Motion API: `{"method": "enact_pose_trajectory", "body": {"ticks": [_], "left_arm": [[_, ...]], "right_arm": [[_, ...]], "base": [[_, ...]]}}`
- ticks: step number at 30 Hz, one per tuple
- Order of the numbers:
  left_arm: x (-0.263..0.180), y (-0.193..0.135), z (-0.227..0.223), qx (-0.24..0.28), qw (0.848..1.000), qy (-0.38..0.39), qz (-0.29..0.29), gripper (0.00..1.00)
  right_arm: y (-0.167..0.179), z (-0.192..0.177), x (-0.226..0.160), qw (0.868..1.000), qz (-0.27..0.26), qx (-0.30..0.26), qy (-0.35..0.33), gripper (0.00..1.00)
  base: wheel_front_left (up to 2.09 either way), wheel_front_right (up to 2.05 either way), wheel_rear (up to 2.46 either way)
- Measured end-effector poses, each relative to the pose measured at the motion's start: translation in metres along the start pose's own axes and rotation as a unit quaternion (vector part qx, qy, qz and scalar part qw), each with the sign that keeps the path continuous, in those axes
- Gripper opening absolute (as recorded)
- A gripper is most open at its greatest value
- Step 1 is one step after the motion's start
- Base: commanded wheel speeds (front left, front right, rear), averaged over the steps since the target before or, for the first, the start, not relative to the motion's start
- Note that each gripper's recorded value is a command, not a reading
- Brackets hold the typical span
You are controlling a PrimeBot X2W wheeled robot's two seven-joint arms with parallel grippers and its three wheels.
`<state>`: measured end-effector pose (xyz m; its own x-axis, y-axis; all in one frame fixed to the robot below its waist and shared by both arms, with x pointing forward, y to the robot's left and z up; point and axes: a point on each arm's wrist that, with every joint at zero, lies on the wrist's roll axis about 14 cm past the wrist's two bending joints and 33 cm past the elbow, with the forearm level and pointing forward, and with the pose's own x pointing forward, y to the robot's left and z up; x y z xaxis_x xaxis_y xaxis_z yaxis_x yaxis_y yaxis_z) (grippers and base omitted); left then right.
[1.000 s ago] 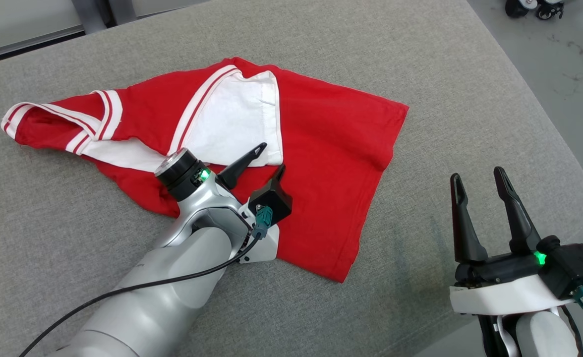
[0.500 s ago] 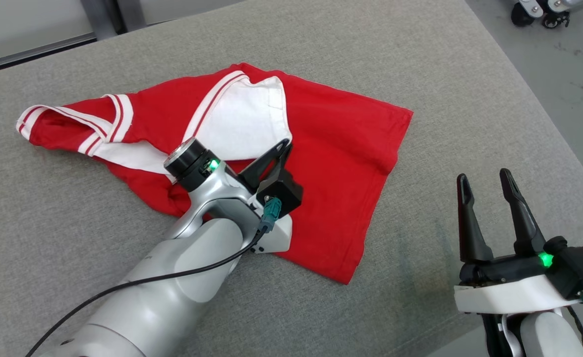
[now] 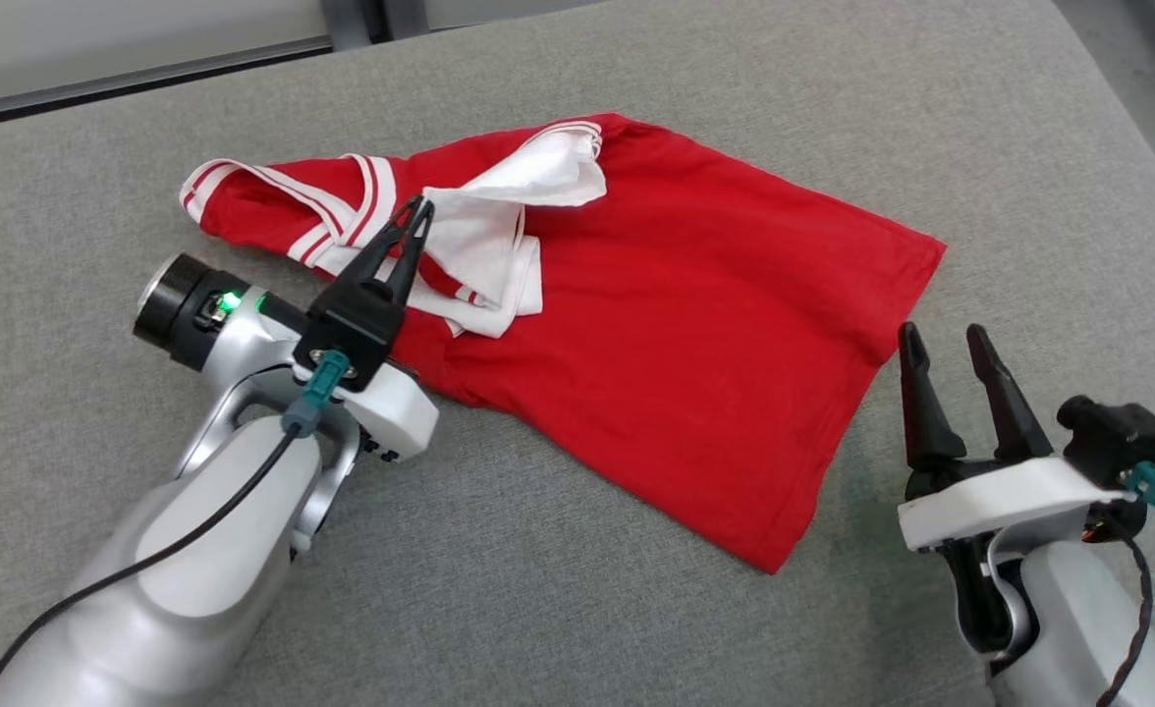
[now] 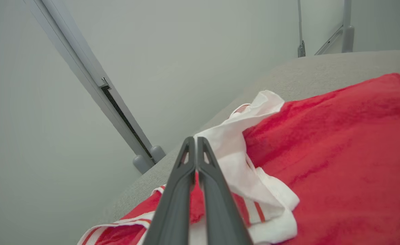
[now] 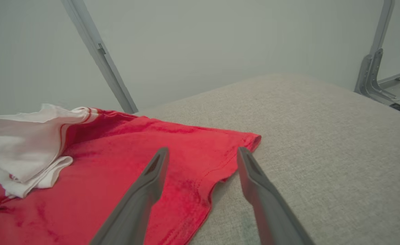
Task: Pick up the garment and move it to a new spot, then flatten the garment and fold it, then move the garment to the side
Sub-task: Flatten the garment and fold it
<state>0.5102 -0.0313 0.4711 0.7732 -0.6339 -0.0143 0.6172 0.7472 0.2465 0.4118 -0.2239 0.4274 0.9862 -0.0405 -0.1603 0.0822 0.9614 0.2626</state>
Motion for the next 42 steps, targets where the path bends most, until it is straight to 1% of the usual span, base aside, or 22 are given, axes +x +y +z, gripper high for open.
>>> {"method": "enact_pose_trajectory", "body": {"ticks": [5,7,10,14,19,26,27,28,29,30,32,33,37,40,41,42], "left_arm": [[-0.018,0.016,-0.016,-0.015,0.999,0.022,0.023,0.0],[-0.022,0.019,-0.02,-0.02,0.999,0.029,0.029,0.0],[-0.028,0.023,-0.026,-0.024,0.998,0.036,0.036,0.0],[-0.032,0.027,-0.03,-0.025,0.998,0.042,0.041,0.0],[-0.034,0.03,-0.032,-0.025,0.998,0.045,0.045,0.0],[-0.035,0.03,-0.037,-0.025,0.997,0.052,0.043,0.0],[-0.036,0.03,-0.038,-0.026,0.997,0.054,0.043,0.0],[-0.036,0.03,-0.039,-0.026,0.997,0.056,0.042,0.0],[-0.036,0.03,-0.04,-0.025,0.997,0.057,0.042,0.0],[-0.036,0.03,-0.041,-0.025,0.997,0.058,0.041,0.0],[-0.037,0.03,-0.042,-0.025,0.997,0.059,0.041,0.0],[-0.037,0.03,-0.043,-0.024,0.997,0.061,0.041,0.0],[-0.038,0.031,-0.044,-0.022,0.997,0.064,0.041,0.0],[-0.039,0.032,-0.045,-0.022,0.997,0.066,0.041,0.0],[-0.039,0.032,-0.046,-0.022,0.997,0.067,0.041,0.0],[-0.04,0.033,-0.047,-0.021,0.997,0.068,0.042,0.0]], "right_arm": [[-0.011,-0.01,0.024,0.999,-0.005,0.033,0.039,1.0],[-0.021,-0.012,0.031,0.997,-0.018,0.048,0.049,1.0],[-0.036,-0.015,0.038,0.996,-0.034,0.054,0.063,1.0],[-0.045,-0.021,0.044,0.994,-0.046,0.063,0.082,1.0],[-0.049,-0.019,0.053,0.991,-0.054,0.087,0.08,1.0],[-0.051,-0.028,0.061,0.987,-0.06,0.111,0.098,1.0],[-0.05,-0.03,0.062,0.986,-0.06,0.116,0.1,0.97],[-0.049,-0.031,0.063,0.986,-0.059,0.12,0.104,0.92],[-0.047,-0.032,0.065,0.985,-0.057,0.123,0.105,0.79],[-0.046,-0.033,0.066,0.985,-0.054,0.123,0.108,0.69],[-0.047,-0.035,0.067,0.984,-0.055,0.123,0.113,0.55],[-0.047,-0.036,0.067,0.984,-0.055,0.124,0.113,0.49],[-0.045,-0.034,0.072,0.985,-0.052,0.127,0.108,0.43],[-0.046,-0.035,0.074,0.984,-0.053,0.129,0.11,0.41],[-0.046,-0.034,0.075,0.984,-0.053,0.129,0.108,0.36],[-0.048,-0.034,0.076,0.984,-0.055,0.128,0.107,0.34]], "base": [[0.0,0.0,0.0],[0.0,0.0,0.0],[0.0,0.0,0.0],[0.0,0.0,0.0],[0.0,0.0,0.0],[0.0,0.0,0.0],[0.0,0.0,0.0],[0.0,0.0,0.0],[0.0,0.0,0.0],[0.0,0.0,0.0],[0.0,0.0,0.0],[0.0,0.0,0.0],[0.0,0.0,0.0],[0.0,0.0,0.0],[0.0,0.0,0.0],[0.0,0.0,0.0]]}}
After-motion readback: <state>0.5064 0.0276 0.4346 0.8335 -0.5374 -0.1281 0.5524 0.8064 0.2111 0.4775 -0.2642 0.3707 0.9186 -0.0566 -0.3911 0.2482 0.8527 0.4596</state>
